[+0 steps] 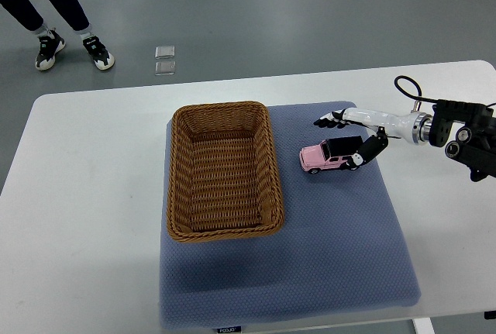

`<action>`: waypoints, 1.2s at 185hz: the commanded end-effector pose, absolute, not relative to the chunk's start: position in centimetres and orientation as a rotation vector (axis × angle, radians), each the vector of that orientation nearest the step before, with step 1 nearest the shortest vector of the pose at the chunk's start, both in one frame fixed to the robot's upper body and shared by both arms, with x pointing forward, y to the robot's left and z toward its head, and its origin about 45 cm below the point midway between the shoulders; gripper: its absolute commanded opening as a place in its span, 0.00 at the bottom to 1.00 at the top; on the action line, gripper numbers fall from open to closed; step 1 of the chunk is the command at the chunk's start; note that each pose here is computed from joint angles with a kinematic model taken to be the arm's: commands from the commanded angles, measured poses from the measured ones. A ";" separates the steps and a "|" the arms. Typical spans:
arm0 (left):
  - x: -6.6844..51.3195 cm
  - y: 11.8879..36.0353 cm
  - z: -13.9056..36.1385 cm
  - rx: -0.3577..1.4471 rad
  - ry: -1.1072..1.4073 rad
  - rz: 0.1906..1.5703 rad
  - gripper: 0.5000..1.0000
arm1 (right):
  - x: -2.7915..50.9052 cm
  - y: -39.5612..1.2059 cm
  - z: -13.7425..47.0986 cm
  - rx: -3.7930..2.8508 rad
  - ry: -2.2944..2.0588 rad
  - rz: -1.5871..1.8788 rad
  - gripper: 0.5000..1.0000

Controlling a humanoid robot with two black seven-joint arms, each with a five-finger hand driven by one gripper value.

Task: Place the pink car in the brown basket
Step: 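Close the right hand fingers around the pink car's body, then lift the pink car and carry it over the wicker basket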

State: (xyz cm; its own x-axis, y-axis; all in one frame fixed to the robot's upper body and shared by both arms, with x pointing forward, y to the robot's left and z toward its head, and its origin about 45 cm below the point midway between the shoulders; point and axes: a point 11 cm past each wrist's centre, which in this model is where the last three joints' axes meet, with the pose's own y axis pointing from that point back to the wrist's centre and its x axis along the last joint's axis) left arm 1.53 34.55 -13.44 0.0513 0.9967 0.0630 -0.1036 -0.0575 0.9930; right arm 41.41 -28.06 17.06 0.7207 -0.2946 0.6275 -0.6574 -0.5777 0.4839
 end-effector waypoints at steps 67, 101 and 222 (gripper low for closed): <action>1.5 34.5 -13.4 1.202 1.065 1.259 1.00 | 41.1 -27.8 16.4 2.174 -0.696 0.667 0.34; 1.5 34.5 -13.4 1.202 1.065 1.259 1.00 | 41.3 -27.9 16.6 2.168 -0.712 0.698 0.14; 1.4 34.5 -13.4 1.203 1.066 1.259 1.00 | 44.1 -28.8 22.5 2.173 -0.822 0.856 0.00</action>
